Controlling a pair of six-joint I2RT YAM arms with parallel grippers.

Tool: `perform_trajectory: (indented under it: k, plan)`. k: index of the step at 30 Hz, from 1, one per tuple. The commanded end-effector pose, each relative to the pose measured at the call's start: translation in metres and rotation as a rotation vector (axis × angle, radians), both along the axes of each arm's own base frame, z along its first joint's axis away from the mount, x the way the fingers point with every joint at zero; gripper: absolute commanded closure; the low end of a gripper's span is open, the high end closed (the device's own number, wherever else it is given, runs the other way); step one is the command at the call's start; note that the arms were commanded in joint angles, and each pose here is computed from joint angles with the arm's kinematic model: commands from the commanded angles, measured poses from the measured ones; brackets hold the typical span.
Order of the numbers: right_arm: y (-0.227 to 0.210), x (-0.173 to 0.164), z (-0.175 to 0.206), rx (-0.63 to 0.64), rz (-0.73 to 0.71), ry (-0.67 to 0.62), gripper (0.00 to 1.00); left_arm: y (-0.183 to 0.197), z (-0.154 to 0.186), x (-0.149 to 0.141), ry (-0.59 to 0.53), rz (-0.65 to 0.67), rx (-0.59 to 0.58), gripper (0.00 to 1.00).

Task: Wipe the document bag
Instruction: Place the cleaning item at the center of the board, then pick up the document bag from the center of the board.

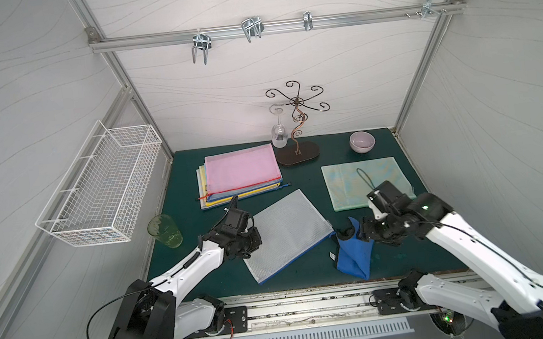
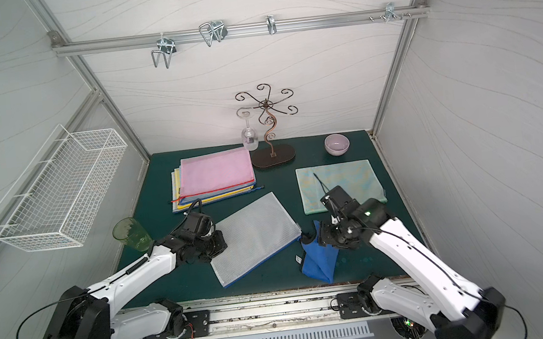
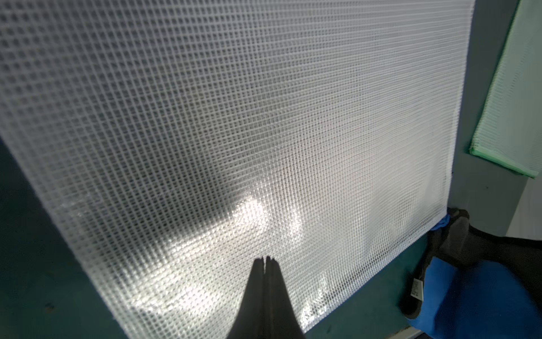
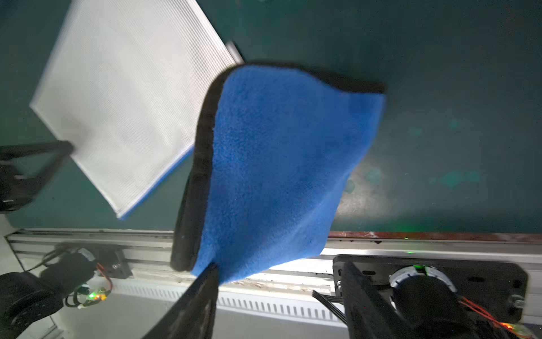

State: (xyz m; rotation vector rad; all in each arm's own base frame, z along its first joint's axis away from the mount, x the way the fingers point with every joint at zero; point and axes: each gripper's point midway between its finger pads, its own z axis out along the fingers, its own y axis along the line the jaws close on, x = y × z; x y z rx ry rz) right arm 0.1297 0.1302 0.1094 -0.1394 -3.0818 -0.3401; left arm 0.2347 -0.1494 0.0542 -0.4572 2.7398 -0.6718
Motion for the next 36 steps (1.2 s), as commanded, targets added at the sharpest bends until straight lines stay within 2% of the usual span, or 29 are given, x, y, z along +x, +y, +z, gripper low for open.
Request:
perform_trajectory:
  k: [1,3,7,9,12,15,22,32,34,36]
  plan:
    - [0.022,-0.036,-0.043,0.040,0.129,0.217,0.37,-0.023,0.042,0.024,-0.128,-0.052,-0.111,0.99]
    - [0.026,-0.036,-0.039,0.023,0.171,0.173,0.43,-0.036,0.062,0.027,-0.184,-0.085,-0.186,0.97]
    - [0.033,-0.023,-0.032,0.059,0.145,0.120,0.54,-0.072,0.097,0.029,-0.266,-0.212,-0.291,0.92]
    - [0.037,-0.021,-0.032,0.075,0.156,0.129,0.53,-0.094,0.106,0.024,-0.275,-0.301,-0.327,0.90]
    - [0.044,-0.011,-0.032,0.083,0.160,0.113,0.41,-0.133,0.119,0.010,-0.308,-0.449,-0.387,0.87]
    - [0.044,0.006,-0.037,0.081,0.122,0.076,0.39,-0.164,0.126,-0.007,-0.347,-0.566,-0.443,0.85]
    - [0.043,0.034,-0.047,0.140,-0.005,0.063,0.45,-0.217,0.105,-0.041,-0.311,-0.774,-0.501,0.84]
    - [0.035,0.021,-0.053,0.149,-0.028,0.102,0.47,-0.274,0.079,-0.063,-0.263,-0.907,-0.559,0.77]
    - [0.032,0.018,-0.050,0.145,-0.032,0.104,0.46,-0.279,0.067,-0.065,-0.228,-0.910,-0.524,0.77]
    - [0.027,0.016,-0.042,0.144,-0.040,0.094,0.46,-0.282,0.042,-0.067,-0.134,-0.908,-0.474,0.78]
